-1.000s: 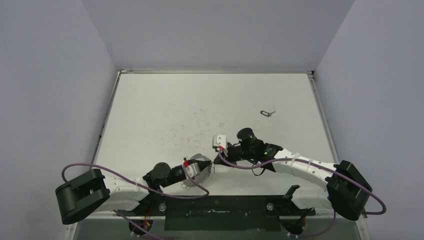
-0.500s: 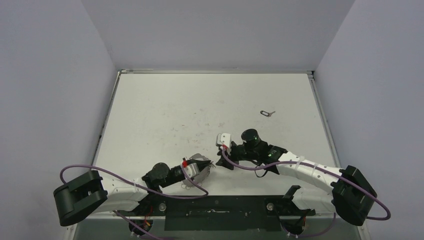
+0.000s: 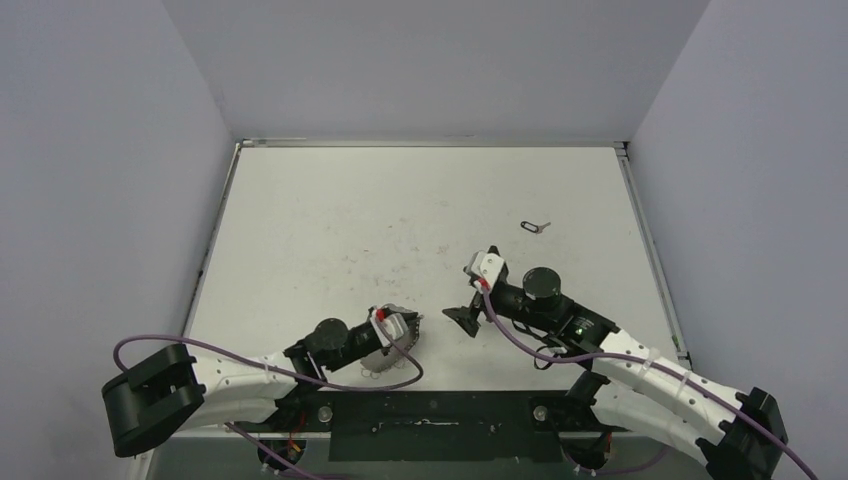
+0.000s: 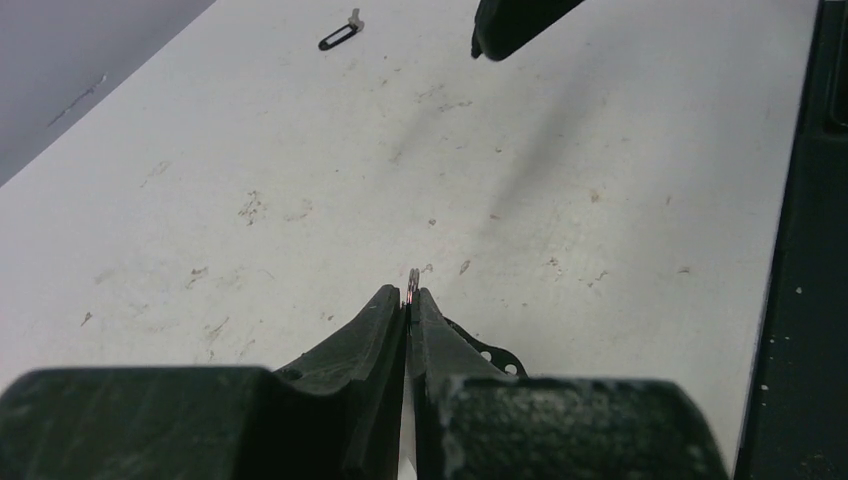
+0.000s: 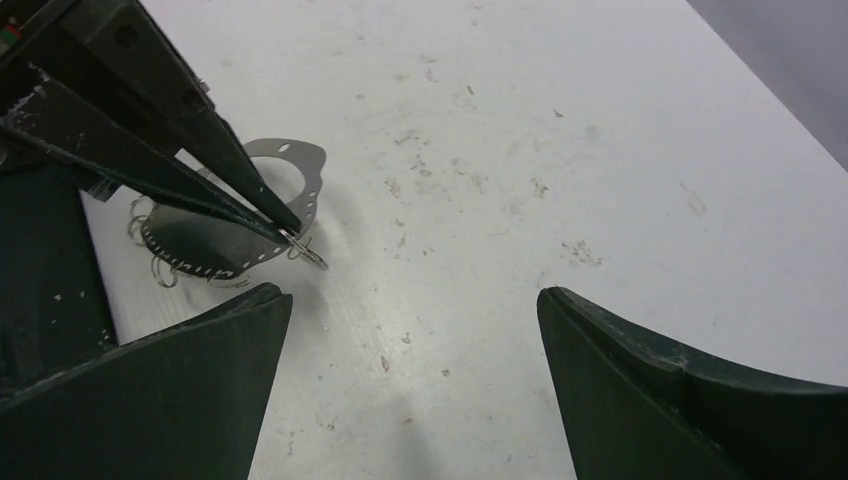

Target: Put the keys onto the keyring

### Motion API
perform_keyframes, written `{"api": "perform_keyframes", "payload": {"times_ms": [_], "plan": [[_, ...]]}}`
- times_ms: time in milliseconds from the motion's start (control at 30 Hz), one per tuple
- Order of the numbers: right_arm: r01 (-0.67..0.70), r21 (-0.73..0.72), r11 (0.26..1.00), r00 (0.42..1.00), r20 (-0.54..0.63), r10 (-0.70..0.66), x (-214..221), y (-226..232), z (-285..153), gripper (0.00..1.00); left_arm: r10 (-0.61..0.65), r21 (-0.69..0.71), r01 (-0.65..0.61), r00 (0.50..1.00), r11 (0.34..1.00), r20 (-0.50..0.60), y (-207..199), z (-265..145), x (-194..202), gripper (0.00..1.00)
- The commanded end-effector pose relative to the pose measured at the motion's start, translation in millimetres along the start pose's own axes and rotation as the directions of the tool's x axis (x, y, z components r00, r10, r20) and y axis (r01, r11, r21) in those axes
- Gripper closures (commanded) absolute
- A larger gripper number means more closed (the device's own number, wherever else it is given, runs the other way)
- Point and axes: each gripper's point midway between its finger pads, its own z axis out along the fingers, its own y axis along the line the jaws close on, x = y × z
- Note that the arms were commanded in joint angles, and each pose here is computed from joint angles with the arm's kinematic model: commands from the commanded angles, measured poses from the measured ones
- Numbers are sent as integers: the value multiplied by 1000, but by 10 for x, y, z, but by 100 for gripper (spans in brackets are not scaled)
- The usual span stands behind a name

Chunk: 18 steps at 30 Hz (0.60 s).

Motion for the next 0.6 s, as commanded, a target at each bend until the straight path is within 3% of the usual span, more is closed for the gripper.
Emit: {"api": "perform_keyframes", "payload": {"times_ms": [0,200,400,567], "plan": [[-104,274,956,994,60,91,-21,-409,-200,0,-38,-106,34,999,994,-32,216,142,-75,95],[-238,484,842,971,95,220,101,-701,-439,0,-118,-185,99,988,978,-97,369,250,61,94],[-270,544,794,955,45,294,241,-757,-488,0,-239,-242,200,960,950,-148,582,307,228,89],[-294,553,780,939,15,343,335,-740,-442,0,-341,-298,273,916,915,-210,720,290,410,65]]}}
